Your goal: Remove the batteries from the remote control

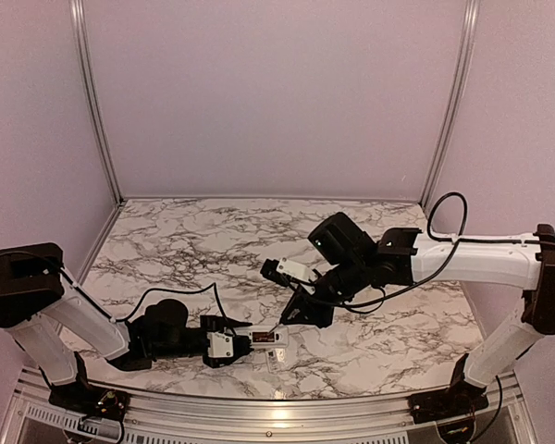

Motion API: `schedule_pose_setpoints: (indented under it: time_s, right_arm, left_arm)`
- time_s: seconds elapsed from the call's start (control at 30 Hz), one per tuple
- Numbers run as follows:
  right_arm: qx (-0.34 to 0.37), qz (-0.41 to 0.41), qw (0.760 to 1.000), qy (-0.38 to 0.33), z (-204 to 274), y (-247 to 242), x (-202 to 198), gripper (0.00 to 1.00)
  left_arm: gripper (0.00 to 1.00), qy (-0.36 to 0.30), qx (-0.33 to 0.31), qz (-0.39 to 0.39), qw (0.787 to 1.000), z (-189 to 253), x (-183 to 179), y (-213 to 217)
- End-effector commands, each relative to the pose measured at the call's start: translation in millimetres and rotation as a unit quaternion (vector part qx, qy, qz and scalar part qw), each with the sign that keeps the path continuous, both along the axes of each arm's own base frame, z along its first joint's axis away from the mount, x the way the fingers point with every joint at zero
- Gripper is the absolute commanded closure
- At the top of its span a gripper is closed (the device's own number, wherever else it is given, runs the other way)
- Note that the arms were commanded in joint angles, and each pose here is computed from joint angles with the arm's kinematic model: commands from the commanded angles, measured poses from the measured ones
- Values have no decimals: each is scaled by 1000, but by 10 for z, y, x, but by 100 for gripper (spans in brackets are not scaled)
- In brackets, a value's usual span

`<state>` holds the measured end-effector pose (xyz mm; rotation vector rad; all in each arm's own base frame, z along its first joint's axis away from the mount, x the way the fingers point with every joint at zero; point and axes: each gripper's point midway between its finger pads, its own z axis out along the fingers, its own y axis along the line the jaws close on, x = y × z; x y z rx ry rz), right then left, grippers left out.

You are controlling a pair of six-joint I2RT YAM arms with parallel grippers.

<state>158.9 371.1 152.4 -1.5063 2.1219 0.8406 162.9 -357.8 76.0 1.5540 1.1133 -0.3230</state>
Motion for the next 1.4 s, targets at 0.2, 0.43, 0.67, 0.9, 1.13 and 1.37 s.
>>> schedule_pose_setpoints:
  time_s: [0.2,0.43,0.67,0.9,1.13,1.37]
  right_arm:
    - [34,47,998,33,-85,157,-150,100]
    - [30,50,998,39,-125,144,-172,100]
    - [14,34,999,28,-121,80,-128,100]
    - [8,1,1000,2,49,-111,-102,100]
    - [5,-5,1000,-1,64,-176,-116,100]
    - [6,23,999,24,-103,-38,-155,100]
  left_arm:
    - [100,-17,-55,-17,998,347,-36,-112]
    - [100,-17,-56,-20,998,359,-52,-107]
    - [100,-17,-54,-16,998,342,-38,-108]
    - [100,-20,-49,-10,999,303,-12,-106]
    - [100,-21,-52,-12,998,321,-20,-107]
    - [100,-19,-55,-17,998,340,-40,-108]
